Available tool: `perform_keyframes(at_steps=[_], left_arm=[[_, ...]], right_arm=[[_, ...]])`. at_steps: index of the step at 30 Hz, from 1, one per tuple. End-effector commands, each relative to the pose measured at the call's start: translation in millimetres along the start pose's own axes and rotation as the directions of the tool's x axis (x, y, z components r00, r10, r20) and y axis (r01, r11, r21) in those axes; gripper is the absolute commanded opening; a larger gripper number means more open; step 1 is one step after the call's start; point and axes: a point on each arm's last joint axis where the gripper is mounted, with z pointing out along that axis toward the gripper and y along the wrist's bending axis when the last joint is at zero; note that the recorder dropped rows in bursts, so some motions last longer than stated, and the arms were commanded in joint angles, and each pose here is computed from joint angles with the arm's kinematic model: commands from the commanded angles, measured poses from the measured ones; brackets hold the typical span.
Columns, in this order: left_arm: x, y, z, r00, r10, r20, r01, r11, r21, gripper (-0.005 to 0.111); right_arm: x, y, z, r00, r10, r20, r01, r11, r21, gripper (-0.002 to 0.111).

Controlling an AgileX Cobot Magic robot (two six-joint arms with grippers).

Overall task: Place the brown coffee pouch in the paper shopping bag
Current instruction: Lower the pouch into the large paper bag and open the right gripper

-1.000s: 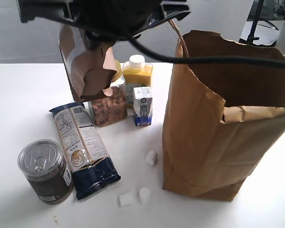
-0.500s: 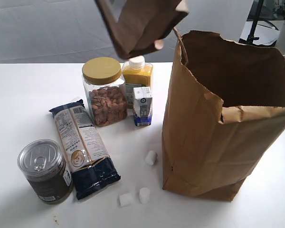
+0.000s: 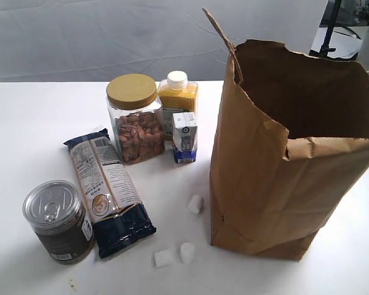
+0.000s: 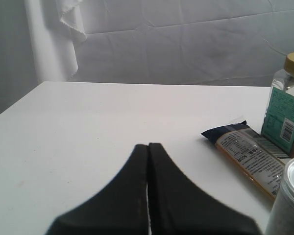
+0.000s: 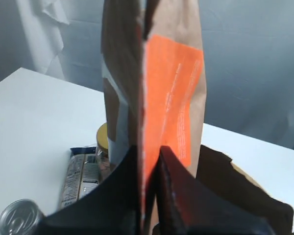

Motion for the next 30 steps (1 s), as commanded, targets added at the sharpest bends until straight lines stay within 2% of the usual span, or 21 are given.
perform_keyframes(at_steps=[1, 6, 11, 30], left_arm=[[0.6, 0.3, 0.0, 1.000, 0.002, 0.005, -0.002, 1.000, -0.004, 0.000], [0.6, 0.3, 0.0, 1.000, 0.002, 0.005, -0.002, 1.000, -0.004, 0.000], [0.6, 0.3, 0.0, 1.000, 0.002, 0.005, -0.002, 1.000, -0.004, 0.000], [0.6, 0.3, 0.0, 1.000, 0.002, 0.005, -0.002, 1.000, -0.004, 0.000]], right_arm=[[-6.7, -11.5, -0.1, 0.997, 0.008, 0.075, -0.013, 0.998, 0.068, 0.000], [11.0, -31.3, 29.6, 0.999, 0.037, -0.029, -0.030, 0.980, 0.196, 0.000], [37.7, -45.0, 57.7, 0.988, 0.041, -0.149, 0.004, 0.957, 0.290, 0.000], [112.5, -42.9, 99.4, 0.905, -0.029, -0.425, 0.170, 0.939, 0.298, 0.000]])
